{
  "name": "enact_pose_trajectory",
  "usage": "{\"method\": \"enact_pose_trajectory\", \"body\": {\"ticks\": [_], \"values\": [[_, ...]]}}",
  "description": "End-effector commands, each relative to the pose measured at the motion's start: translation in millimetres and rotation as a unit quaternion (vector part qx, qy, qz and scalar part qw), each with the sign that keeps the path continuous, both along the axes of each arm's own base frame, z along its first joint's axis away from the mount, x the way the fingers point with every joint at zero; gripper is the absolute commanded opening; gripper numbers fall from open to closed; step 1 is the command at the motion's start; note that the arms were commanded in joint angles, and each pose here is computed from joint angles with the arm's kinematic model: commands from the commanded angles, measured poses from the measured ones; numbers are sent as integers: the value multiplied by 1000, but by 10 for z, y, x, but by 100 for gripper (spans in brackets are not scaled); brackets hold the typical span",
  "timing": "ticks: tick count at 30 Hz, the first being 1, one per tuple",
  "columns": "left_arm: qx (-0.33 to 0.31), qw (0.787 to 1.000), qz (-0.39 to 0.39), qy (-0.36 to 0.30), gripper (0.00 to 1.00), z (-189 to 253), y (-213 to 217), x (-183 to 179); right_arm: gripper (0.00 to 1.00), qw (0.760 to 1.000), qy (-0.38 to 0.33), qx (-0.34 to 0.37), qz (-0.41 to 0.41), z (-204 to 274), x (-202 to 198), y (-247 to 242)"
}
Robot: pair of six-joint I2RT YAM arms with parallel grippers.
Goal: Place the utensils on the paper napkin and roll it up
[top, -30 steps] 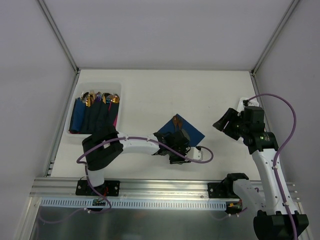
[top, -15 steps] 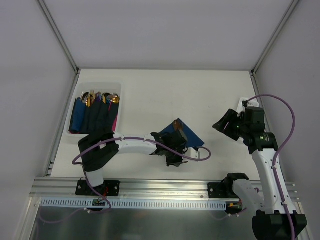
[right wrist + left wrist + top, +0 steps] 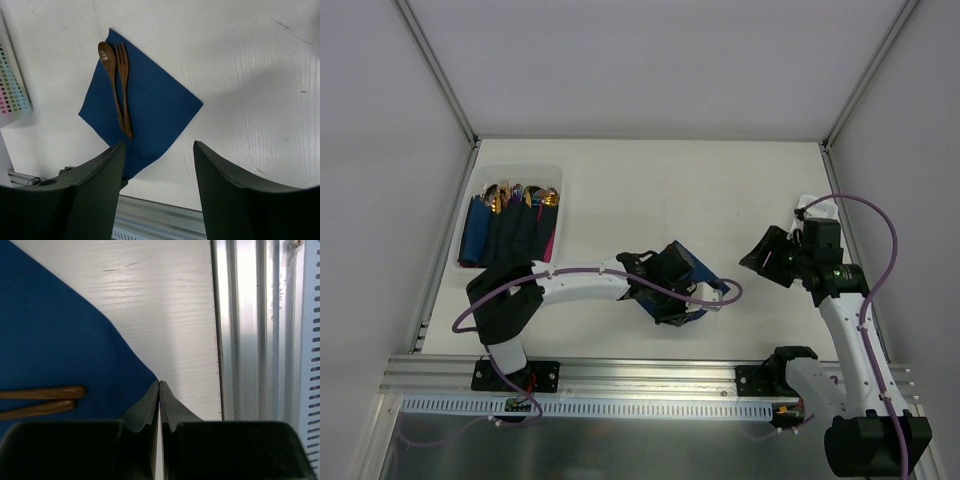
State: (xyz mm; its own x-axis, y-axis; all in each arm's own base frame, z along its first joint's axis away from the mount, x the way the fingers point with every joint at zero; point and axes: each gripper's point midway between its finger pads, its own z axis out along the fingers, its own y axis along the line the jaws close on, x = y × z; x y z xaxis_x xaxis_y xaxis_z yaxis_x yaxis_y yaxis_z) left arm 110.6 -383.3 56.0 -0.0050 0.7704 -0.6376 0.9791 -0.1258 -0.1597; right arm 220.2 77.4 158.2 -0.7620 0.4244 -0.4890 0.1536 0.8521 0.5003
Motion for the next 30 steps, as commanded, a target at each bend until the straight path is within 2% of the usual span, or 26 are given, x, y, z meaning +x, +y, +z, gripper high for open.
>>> {"method": "enact_pose_trajectory", "body": {"ticks": [1, 10, 21, 27, 30], "values": [[-27, 1000, -7, -7, 0, 192, -78, 183, 60, 1000, -8, 7, 20, -1, 30, 45], [-50, 998, 2, -24, 0, 338, -169, 658, 59, 999, 8, 19, 32, -129, 35, 98], [-53, 998, 19, -41, 0, 250, -176, 1158, 55, 998, 26, 46, 43, -248, -72, 189], [-51, 997, 29, -43, 0, 179, -160, 1346, 45, 995, 35, 81, 46, -326, -130, 289], [-50, 997, 35, -43, 0, 153, -152, 1421, 39, 990, 32, 123, 57, -324, -127, 414]]}}
